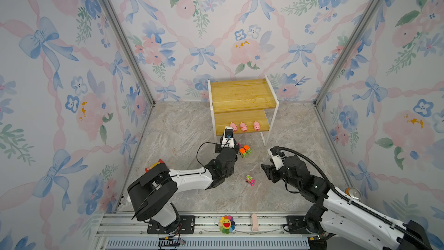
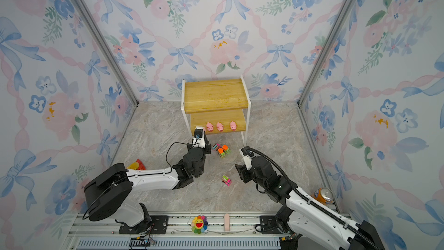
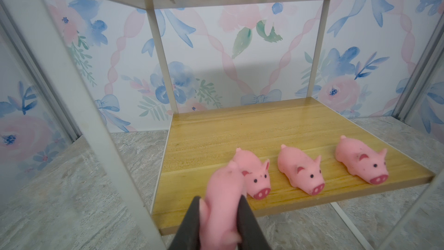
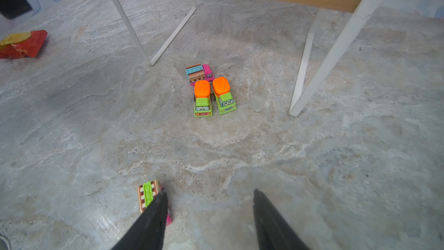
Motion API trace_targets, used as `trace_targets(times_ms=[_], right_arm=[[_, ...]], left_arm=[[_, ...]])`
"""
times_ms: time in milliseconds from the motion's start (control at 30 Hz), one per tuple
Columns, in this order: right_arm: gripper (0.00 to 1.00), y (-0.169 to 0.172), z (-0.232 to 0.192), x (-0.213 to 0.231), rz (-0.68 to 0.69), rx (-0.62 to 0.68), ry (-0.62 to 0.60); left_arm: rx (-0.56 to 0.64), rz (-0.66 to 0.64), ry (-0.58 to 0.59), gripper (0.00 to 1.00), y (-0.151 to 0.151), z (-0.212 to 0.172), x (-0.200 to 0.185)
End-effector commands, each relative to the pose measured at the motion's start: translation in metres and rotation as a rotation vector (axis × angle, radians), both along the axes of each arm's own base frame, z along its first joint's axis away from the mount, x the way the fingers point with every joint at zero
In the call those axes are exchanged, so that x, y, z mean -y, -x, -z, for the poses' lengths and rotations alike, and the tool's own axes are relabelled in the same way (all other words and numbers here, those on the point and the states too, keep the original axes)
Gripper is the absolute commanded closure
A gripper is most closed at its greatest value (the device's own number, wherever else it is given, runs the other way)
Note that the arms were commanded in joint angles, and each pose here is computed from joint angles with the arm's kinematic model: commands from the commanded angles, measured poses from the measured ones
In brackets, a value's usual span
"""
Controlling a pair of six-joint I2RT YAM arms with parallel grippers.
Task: Place and organize the plastic toys onto the shelf
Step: 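Lift the pink pig with the left gripper while the right gripper withdraws, then move the held pig over the lower shelf beside the other pigs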
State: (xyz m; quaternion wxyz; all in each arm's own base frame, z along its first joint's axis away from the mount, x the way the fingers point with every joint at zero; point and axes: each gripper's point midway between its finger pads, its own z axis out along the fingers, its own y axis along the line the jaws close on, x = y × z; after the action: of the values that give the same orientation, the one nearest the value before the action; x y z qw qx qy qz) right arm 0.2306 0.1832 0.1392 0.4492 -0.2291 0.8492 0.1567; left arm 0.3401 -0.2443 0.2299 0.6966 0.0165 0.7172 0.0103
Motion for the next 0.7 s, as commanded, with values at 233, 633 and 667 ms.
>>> trace_targets(times_ms=[233,633,667], right_arm=[[0.41,0.0,0.005,0.01,0.037,-0.005,0.02],[0.41,0.0,0.006,0.011,0.041,-0.008,0.026],[0.41,0.0,0.007,0.011,0.042,-0.01,0.028]], left_arm=[[-0.036,-0.029,0.037,0.76,-0.014,-0.005,0.0],[-0.071,-0.072,0.027,0.76,-0.019,0.009,-0.005],[-0.072,-0.078,0.027,0.76,-0.019,0.01,-0.006]])
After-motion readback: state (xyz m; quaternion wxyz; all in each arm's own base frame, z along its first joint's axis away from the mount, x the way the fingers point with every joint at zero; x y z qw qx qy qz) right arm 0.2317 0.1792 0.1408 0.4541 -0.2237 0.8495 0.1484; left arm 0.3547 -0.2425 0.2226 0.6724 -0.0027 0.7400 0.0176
